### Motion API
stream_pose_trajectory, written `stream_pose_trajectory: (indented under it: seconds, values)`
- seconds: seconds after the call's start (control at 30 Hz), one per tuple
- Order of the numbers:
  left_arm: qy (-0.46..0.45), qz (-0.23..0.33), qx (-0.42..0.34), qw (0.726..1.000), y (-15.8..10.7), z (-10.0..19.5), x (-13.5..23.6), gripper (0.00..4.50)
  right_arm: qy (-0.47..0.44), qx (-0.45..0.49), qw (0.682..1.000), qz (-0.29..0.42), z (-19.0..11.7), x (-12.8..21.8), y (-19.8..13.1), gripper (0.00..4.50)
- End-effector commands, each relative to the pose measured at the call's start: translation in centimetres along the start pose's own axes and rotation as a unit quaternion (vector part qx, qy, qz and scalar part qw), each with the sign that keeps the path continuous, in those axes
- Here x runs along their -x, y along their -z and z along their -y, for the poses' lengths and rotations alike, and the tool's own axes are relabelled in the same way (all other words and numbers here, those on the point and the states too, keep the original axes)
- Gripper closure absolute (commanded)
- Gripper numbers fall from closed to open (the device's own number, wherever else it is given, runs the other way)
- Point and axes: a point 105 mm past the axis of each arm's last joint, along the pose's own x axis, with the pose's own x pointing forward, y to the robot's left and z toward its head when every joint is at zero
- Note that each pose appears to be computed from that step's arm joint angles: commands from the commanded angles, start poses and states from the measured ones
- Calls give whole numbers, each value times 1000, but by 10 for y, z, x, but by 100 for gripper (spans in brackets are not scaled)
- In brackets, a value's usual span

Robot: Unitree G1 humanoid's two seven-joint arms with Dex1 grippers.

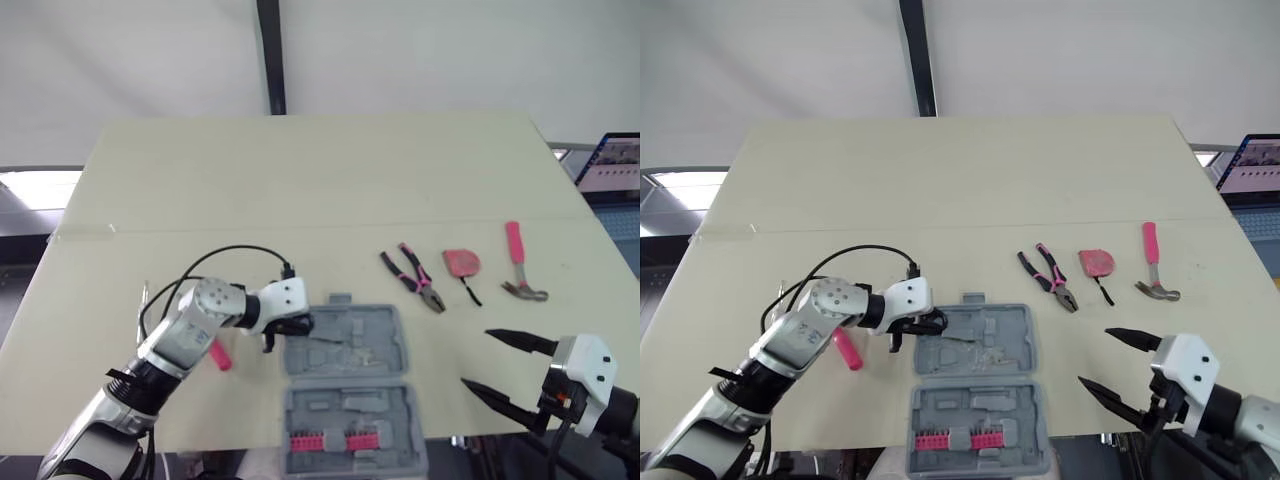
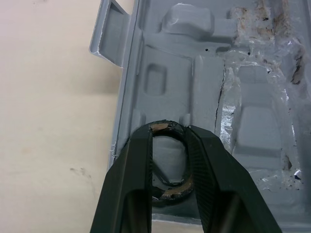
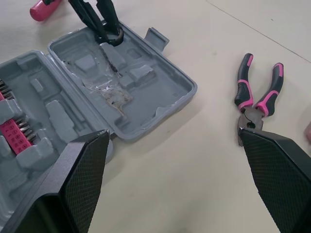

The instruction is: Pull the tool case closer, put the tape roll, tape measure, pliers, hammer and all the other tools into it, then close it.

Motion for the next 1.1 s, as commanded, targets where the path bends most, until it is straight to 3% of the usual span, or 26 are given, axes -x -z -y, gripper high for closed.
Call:
stream_pose_trajectory:
  seconds: [0.03, 0.27, 0.47, 0.57, 0.67, 0.77, 0.87, 1.0, 1.1]
  values:
    - [-3, -7, -7, 1000, 5, 1, 0, 331, 5, 0, 1000, -2, 1, 2, 0, 0]
    - [-22, 24, 4, 999, -6, -6, 3, 331, 5, 0, 1000, -2, 1, 2, 1, 0]
    - [-86, 169, 105, 976, -42, -22, 57, 331, 6, -2, 1000, 3, 2, 1, -1, 0]
    - [-131, 176, 135, 966, -30, -14, 82, 331, 3, -7, 1000, 2, 1, 0, 0, 0]
    - [-76, 186, 228, 953, -5, 20, 94, 331, -3, -22, 1000, 2, -3, -1, 4, 0]
    - [-92, 155, 260, 949, 25, 55, 107, 331, -9, -29, 1000, -1, -6, -3, 9, 0]
    - [-113, 145, 279, 942, 42, 87, 114, 216, -14, -37, 999, -2, -7, -5, 14, 0]
    - [-136, 158, 309, 928, 44, 116, 117, 19, -20, -47, 999, -5, -9, -7, 21, 0]
    - [-173, 153, 319, 919, 51, 131, 127, 6, -22, -56, 998, -10, -12, -5, 27, 0]
